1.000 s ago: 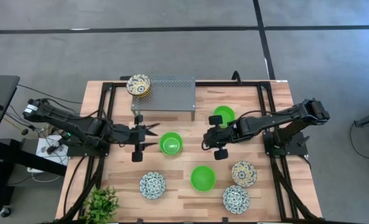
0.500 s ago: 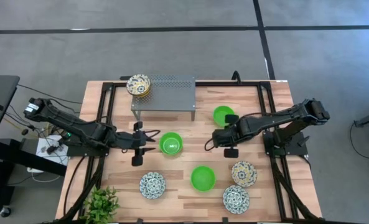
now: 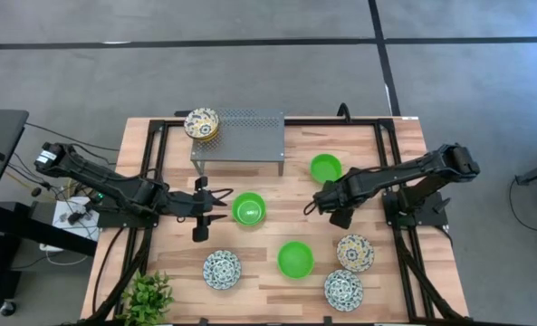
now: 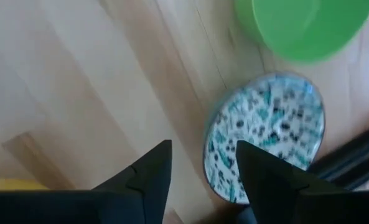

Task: Pick & Place Mini bowls
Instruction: Put the top green patterned bowl on the shelf

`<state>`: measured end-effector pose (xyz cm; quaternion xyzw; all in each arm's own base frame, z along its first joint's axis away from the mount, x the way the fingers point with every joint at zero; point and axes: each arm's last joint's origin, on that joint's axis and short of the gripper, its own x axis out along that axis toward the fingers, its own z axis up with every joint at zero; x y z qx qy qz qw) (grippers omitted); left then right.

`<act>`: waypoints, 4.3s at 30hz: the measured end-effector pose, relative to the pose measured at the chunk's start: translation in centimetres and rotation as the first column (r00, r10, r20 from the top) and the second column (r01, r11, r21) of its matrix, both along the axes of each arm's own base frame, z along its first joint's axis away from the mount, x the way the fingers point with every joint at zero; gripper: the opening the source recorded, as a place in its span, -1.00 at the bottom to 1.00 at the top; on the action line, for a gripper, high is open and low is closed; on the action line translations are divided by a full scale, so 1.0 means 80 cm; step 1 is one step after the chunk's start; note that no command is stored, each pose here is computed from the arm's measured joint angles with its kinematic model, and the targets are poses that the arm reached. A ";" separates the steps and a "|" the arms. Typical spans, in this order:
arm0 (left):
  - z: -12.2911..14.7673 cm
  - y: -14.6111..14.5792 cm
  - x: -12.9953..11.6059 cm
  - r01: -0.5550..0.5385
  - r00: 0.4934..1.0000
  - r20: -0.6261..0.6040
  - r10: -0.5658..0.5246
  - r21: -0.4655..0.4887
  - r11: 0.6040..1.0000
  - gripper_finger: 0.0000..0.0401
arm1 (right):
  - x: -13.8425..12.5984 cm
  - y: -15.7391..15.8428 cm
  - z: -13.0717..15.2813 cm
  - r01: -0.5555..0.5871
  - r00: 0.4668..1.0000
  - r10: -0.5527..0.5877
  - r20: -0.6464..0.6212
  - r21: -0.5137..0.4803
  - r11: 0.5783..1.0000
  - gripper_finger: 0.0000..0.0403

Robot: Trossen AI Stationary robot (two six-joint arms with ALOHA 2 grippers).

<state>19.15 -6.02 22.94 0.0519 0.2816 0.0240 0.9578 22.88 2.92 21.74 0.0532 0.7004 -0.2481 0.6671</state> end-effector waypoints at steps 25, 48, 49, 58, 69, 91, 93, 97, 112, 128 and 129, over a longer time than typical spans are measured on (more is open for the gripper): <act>0.003 -0.001 0.002 0.004 1.000 0.030 -0.004 -0.005 1.000 -0.23 | -0.028 -0.062 -0.066 0.170 0.984 -0.167 -0.069 0.034 0.985 -0.55; 0.006 -0.001 0.004 0.007 0.998 0.056 -0.006 -0.016 1.000 -0.23 | 0.029 -0.013 0.064 -0.214 0.972 0.210 0.106 0.031 0.976 -0.97; 0.006 -0.002 0.004 0.007 0.998 0.056 -0.006 -0.017 1.000 -0.23 | 0.034 -0.010 0.074 -0.258 0.957 0.254 0.139 0.013 0.966 -0.96; 0.006 -0.002 0.004 0.019 0.998 0.055 -0.017 -0.024 1.000 -0.23 | 0.075 0.000 0.129 -0.767 0.546 0.812 0.206 -0.268 0.583 -0.96; 0.005 -0.007 0.003 0.126 0.992 0.036 -0.123 -0.091 0.988 -0.23 | 0.102 -0.049 0.145 -0.812 0.341 0.938 0.068 -0.481 0.330 -0.97; 0.010 -0.003 0.001 0.097 0.993 0.059 -0.097 0.014 0.995 -0.23 | 0.231 -0.157 0.133 -0.864 0.344 0.939 0.007 -0.388 0.319 -0.97; 0.010 -0.003 0.001 0.097 0.993 0.059 -0.098 0.015 0.995 -0.23 | 0.242 -0.164 0.126 -0.877 0.346 0.938 -0.002 -0.357 0.322 -0.97; 0.010 -0.003 0.001 0.097 0.993 0.059 -0.098 0.015 0.995 -0.23 | 0.261 -0.172 0.116 -0.892 0.334 0.942 -0.018 -0.329 0.310 -0.97; 0.009 -0.003 0.001 0.098 0.994 0.055 -0.099 0.015 0.995 -0.23 | 0.273 -0.195 0.112 -0.877 0.374 0.927 -0.014 -0.329 0.349 -0.89; 0.009 -0.003 0.001 0.098 0.994 0.055 -0.099 0.015 0.995 -0.23 | 0.269 -0.209 0.111 -0.874 0.374 0.927 0.032 -0.322 0.364 -0.89; 0.009 -0.003 0.001 0.098 0.994 0.055 -0.098 0.015 0.995 -0.23 | 0.269 -0.208 0.111 -0.874 0.372 0.927 0.035 -0.323 0.363 -0.89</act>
